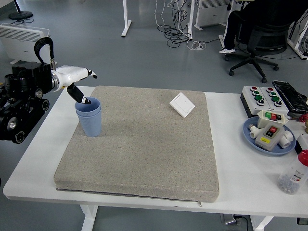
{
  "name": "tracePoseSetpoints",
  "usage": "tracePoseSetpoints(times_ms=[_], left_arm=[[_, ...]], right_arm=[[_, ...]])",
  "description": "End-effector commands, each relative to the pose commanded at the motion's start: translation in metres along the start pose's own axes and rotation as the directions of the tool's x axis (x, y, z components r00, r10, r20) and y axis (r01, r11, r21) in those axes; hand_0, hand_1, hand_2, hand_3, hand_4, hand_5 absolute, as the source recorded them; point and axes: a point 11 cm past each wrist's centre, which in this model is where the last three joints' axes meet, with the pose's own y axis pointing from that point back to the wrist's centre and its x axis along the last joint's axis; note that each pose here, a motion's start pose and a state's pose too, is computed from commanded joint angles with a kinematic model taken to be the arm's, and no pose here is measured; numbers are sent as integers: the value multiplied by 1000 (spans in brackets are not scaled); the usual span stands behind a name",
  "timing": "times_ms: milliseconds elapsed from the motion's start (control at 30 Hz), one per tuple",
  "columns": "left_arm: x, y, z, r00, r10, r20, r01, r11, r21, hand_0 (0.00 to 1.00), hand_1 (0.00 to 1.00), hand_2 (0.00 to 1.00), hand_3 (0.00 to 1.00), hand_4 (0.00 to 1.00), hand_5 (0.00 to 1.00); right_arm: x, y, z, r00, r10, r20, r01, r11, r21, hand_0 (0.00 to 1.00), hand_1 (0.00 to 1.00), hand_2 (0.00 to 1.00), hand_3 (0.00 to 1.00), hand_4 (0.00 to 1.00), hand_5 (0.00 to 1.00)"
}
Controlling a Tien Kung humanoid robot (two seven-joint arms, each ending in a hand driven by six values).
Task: Push cup pick cup insert cup
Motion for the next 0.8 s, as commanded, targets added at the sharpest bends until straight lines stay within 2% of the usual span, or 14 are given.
tracePoseSetpoints(times_ms=[333,367,467,533,567,667,733,767,800], left_arm=[[3,1,-1,999,23,-23,-23,1000,-6,858,883,998,998,969,385],[4,2,-2,999,25,-27,-25,1000,-5,848,873,998,997,957,455],[6,3,-6,990,78,-115,-80,997,-16,848,873,998,997,957,455],[10,5,-10,968,133,-213,-141,990,-23,848,873,998,997,957,455],[11,8,-14,945,167,-282,-180,984,-19,777,813,919,885,755,707],[12,14,-22,878,211,-430,-236,972,-5,777,813,919,885,755,707],[10,19,-29,813,240,-530,-276,961,12,777,813,919,885,755,707],[9,23,-31,773,258,-579,-302,953,20,812,842,935,871,652,998],[9,25,-32,742,265,-616,-320,947,21,812,842,935,871,652,998]], right_arm=[[0,0,0,1000,0,0,0,1000,0,696,600,607,544,103,418],[0,0,0,1000,0,0,0,1000,0,696,600,607,543,103,417],[0,0,-1,1000,0,2,0,1000,1,696,600,607,543,103,417],[0,0,-1,1000,0,2,0,1000,1,696,600,607,543,103,417],[0,0,0,1000,0,3,0,1000,1,696,600,606,544,102,417],[1,0,-1,1000,1,4,-1,1000,2,696,600,606,544,102,417],[0,0,0,1000,1,9,-1,1000,1,696,600,606,544,102,417],[0,0,0,1000,1,9,-1,1000,1,696,599,605,543,102,416],[0,0,0,1000,1,9,-1,1000,0,696,599,605,543,102,416]])
